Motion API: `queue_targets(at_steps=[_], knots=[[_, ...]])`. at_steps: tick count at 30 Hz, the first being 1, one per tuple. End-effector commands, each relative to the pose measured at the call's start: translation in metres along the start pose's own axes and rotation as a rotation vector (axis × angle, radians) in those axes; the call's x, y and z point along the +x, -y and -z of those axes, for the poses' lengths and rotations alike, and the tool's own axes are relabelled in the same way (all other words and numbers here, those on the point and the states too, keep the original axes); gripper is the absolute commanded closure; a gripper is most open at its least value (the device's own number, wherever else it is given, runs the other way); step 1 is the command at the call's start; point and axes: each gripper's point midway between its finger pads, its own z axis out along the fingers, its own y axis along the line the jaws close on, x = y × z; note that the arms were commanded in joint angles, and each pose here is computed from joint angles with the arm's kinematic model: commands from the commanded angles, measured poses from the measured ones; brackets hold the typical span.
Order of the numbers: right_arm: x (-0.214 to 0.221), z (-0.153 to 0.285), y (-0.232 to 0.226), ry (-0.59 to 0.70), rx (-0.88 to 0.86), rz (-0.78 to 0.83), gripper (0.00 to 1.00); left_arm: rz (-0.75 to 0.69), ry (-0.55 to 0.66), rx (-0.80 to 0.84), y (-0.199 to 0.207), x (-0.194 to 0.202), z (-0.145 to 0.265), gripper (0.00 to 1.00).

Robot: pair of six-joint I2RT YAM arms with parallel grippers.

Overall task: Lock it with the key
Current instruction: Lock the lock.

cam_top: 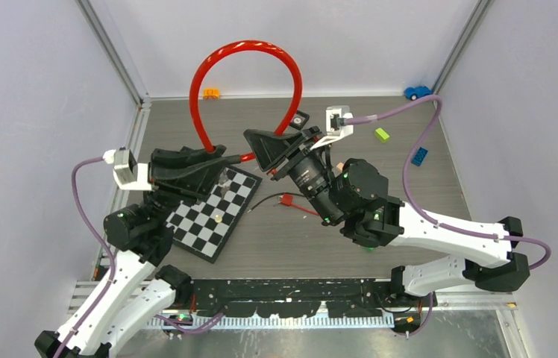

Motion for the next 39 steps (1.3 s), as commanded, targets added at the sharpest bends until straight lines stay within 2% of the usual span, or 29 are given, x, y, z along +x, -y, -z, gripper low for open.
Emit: queue_targets(at_steps=[1, 8, 16, 19, 23, 25, 39], knots=[[0.071, 0.025, -0.005, -0.254, -0.119, 0.139, 0.91, 0.167, 0.088, -0.175, -0.038, -0.014, -0.022, 1.0], [0.055, 0.027, -0.011, -0.217, -0.134, 0.12, 0.98, 0.285, 0.037, -0.121, -0.032, -0.008, -0.04, 1.0], [0.057, 0.021, -0.008, -0.192, -0.11, 0.123, 0.99, 0.326, -0.004, -0.119, -0.032, 0.006, -0.034, 1.0], [0.059, 0.021, 0.0, -0.183, -0.086, 0.139, 0.91, 0.325, 0.018, -0.155, -0.039, 0.008, -0.029, 1.0], [0.058, 0.026, 0.007, -0.159, -0.086, 0.155, 0.73, 0.309, 0.079, -0.169, -0.043, 0.0, -0.024, 1.0], [0.057, 0.029, 0.011, -0.146, -0.082, 0.156, 0.68, 0.301, 0.082, -0.163, -0.042, -0.002, -0.025, 1.0], [0.045, 0.046, 0.024, -0.11, -0.096, 0.179, 0.56, 0.266, 0.119, -0.17, -0.041, -0.01, -0.022, 1.0]])
